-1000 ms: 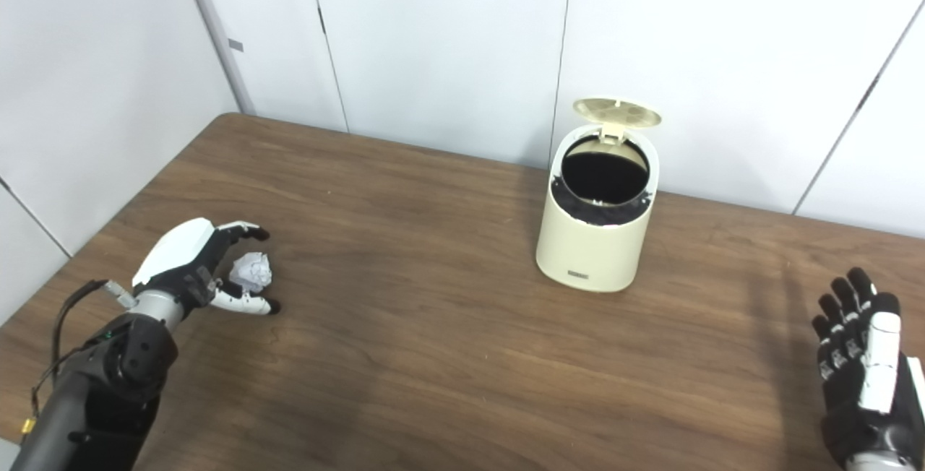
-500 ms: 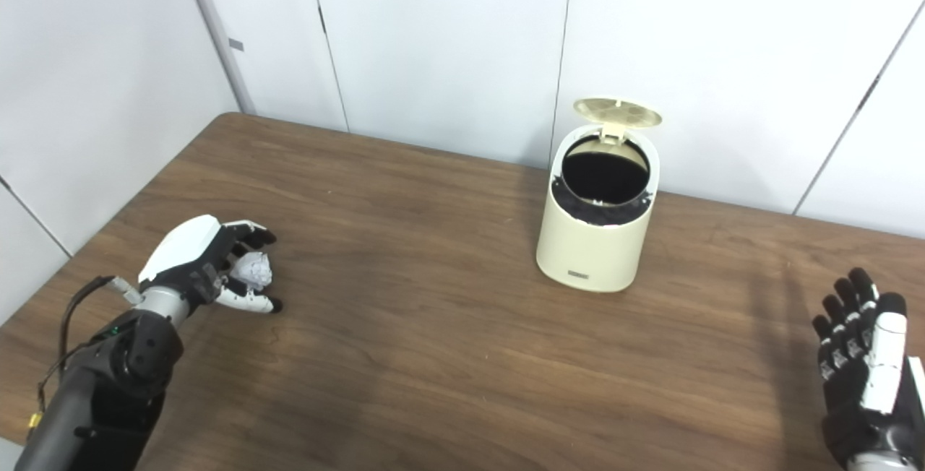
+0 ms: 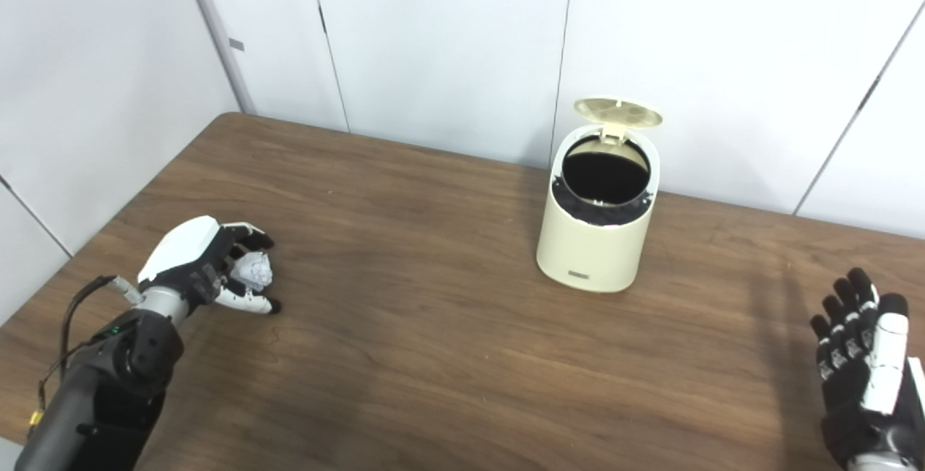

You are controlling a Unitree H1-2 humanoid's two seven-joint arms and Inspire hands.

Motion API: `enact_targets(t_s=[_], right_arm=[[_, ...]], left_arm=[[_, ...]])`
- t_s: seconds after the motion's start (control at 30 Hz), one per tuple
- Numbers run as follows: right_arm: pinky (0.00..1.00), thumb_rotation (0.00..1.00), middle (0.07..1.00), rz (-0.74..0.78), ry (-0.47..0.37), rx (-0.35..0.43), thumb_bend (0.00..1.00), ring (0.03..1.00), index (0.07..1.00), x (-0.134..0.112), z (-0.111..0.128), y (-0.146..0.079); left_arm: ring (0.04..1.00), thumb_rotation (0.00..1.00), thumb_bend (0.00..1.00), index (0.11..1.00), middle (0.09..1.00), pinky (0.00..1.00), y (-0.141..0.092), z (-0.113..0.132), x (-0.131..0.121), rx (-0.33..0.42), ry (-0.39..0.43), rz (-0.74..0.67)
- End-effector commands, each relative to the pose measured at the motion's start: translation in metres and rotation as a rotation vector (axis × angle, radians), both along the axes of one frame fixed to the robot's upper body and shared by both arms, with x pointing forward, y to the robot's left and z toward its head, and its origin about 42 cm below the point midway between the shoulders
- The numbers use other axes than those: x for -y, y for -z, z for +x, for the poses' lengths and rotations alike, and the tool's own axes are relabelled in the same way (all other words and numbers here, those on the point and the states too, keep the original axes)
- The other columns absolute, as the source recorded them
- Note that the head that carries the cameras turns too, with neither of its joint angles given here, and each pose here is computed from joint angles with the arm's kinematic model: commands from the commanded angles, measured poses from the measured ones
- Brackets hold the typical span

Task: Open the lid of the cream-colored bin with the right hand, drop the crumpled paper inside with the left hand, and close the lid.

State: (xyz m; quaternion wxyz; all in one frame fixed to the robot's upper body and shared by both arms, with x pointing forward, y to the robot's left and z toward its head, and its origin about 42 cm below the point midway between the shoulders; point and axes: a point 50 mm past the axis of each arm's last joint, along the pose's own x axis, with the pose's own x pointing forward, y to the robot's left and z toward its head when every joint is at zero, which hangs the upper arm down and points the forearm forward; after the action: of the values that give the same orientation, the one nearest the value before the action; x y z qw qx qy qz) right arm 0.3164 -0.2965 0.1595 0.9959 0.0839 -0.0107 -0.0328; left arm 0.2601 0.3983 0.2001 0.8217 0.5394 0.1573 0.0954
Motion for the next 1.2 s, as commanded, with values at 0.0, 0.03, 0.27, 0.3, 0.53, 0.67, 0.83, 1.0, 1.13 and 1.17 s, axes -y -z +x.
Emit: enact_targets(t_s=[0.0, 0.03, 0.27, 0.3, 0.53, 0.67, 0.83, 1.0, 1.13, 1.17], right_arm=[[1.0, 1.0, 0.988, -0.005, -0.01, 0.069, 0.4, 1.0, 0.977, 0.003, 0.0046, -0.0134], [1.0, 1.0, 0.986, -0.004, -0.008, 0.068, 0.4, 0.999, 0.975, 0.0031, 0.0046, -0.0131], [1.0, 1.0, 0.998, 0.017, -0.02, 0.071, 0.41, 1.0, 0.987, 0.0038, 0.0047, -0.0112], [1.0, 1.0, 0.999, 0.017, -0.021, 0.071, 0.4, 1.0, 0.989, 0.0037, 0.0045, -0.0114], [1.0, 1.0, 0.998, 0.016, -0.024, 0.075, 0.4, 1.0, 0.99, 0.005, 0.0049, -0.0107], [1.0, 1.0, 1.0, 0.013, -0.029, 0.077, 0.41, 1.0, 0.994, 0.0059, 0.0054, -0.0085], [1.0, 1.0, 1.0, 0.024, -0.034, 0.074, 0.41, 1.0, 1.0, 0.0056, 0.0054, -0.0075], [1.0, 1.0, 1.0, 0.032, -0.036, 0.076, 0.41, 1.0, 1.0, 0.0052, 0.0057, -0.0075], [1.0, 1.0, 0.993, 0.039, -0.029, 0.079, 0.4, 0.992, 0.994, 0.0035, 0.0058, -0.0088], [1.0, 1.0, 0.989, 0.041, -0.029, 0.079, 0.39, 0.988, 0.992, 0.0029, 0.0058, -0.0093]], left_arm=[[0.745, 0.0, 0.76, 0.722, 0.767, 0.68, -0.0145, 0.0058, -0.0068, 0.052, -0.011, 0.058], [0.746, 0.0, 0.76, 0.716, 0.765, 0.68, -0.0137, 0.006, -0.0075, 0.052, -0.013, 0.055], [0.602, 0.0, 0.73, 0.663, 0.653, 0.55, -0.0154, 0.0063, -0.0046, 0.073, -0.006, 0.017], [0.564, 0.0, 0.73, 0.656, 0.621, 0.52, -0.0146, 0.0067, -0.005, 0.077, -0.007, 0.013], [0.521, 0.0, 0.52, 0.544, 0.458, 0.49, -0.0102, 0.0079, -0.0081, 0.086, -0.009, -0.001], [0.439, 0.0, 0.5, 0.557, 0.477, 0.51, -0.0106, 0.0081, -0.0071, 0.096, -0.006, -0.007], [0.432, 0.0, 0.5, 0.498, 0.504, 0.49, -0.0103, 0.0086, -0.0064, 0.123, -0.014, -0.015], [0.446, 0.0, 0.5, 0.475, 0.512, 0.49, -0.0105, 0.0085, -0.0059, 0.144, -0.022, -0.014], [0.456, 0.0, 0.5, 0.467, 0.517, 0.5, -0.0116, 0.0082, -0.0034, 0.146, -0.027, -0.006], [0.459, 0.0, 0.5, 0.465, 0.518, 0.5, -0.0119, 0.0084, -0.0031, 0.145, -0.026, -0.002]])
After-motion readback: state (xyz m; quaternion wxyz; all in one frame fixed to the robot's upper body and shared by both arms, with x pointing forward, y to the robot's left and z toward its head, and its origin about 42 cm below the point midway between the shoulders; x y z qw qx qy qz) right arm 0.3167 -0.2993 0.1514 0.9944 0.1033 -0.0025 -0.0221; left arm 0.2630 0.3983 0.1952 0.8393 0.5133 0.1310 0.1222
